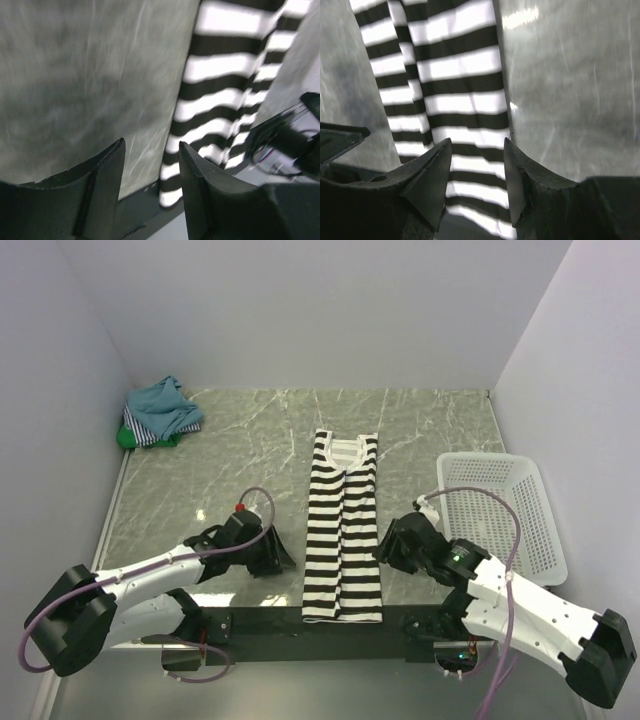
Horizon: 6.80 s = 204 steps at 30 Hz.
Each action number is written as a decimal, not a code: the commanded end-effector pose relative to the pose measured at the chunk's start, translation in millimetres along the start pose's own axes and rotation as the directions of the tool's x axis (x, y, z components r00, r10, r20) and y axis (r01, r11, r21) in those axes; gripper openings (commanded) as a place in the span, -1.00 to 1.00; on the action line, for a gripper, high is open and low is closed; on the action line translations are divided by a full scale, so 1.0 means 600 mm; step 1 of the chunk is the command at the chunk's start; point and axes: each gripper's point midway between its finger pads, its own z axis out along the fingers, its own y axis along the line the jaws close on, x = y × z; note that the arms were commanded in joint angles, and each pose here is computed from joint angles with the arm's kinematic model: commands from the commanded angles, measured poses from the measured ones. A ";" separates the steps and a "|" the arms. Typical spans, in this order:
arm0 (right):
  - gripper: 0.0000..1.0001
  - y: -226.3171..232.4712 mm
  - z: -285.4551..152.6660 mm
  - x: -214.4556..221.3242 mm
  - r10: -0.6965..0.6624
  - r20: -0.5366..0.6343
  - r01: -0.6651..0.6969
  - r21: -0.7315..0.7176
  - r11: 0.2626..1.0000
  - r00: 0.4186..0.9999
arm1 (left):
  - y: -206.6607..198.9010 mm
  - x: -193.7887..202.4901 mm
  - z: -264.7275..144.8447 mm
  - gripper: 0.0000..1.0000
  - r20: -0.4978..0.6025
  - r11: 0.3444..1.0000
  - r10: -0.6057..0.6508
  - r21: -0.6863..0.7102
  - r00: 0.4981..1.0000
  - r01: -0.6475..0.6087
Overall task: Fold and stack the tank tops
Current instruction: Fold the tank top
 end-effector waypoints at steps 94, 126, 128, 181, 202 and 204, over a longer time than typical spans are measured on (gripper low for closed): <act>-1.00 0.051 -0.086 0.137 -0.072 -0.248 0.076 0.004 0.997 0.966 | -0.125 0.091 -0.058 -0.99 -0.246 0.956 0.293 0.048 0.924 -0.290; -1.00 0.097 0.134 -0.204 -0.031 -0.035 0.033 0.062 0.998 0.999 | -0.251 -0.288 0.126 -0.99 -0.023 0.987 0.143 0.073 0.989 -0.141; -1.00 0.086 0.140 -0.212 -0.013 -0.025 0.014 0.071 0.997 1.000 | -0.253 -0.295 0.128 -0.99 -0.026 0.987 0.139 0.084 0.990 -0.136; -0.10 0.169 0.276 -0.261 0.040 -0.133 -0.061 -0.157 0.986 0.990 | -0.126 -0.140 0.175 -0.85 -0.158 0.992 -0.087 0.078 0.984 0.100; -0.09 0.179 0.171 -0.319 -0.048 0.062 0.057 -0.144 0.988 0.997 | -0.066 -0.128 0.154 -0.82 -0.141 0.995 -0.104 -0.022 0.985 0.102; -0.09 0.179 0.157 -0.295 -0.051 0.062 0.060 -0.158 0.986 0.997 | -0.061 -0.124 0.146 -0.82 -0.142 0.995 -0.102 -0.029 0.985 0.099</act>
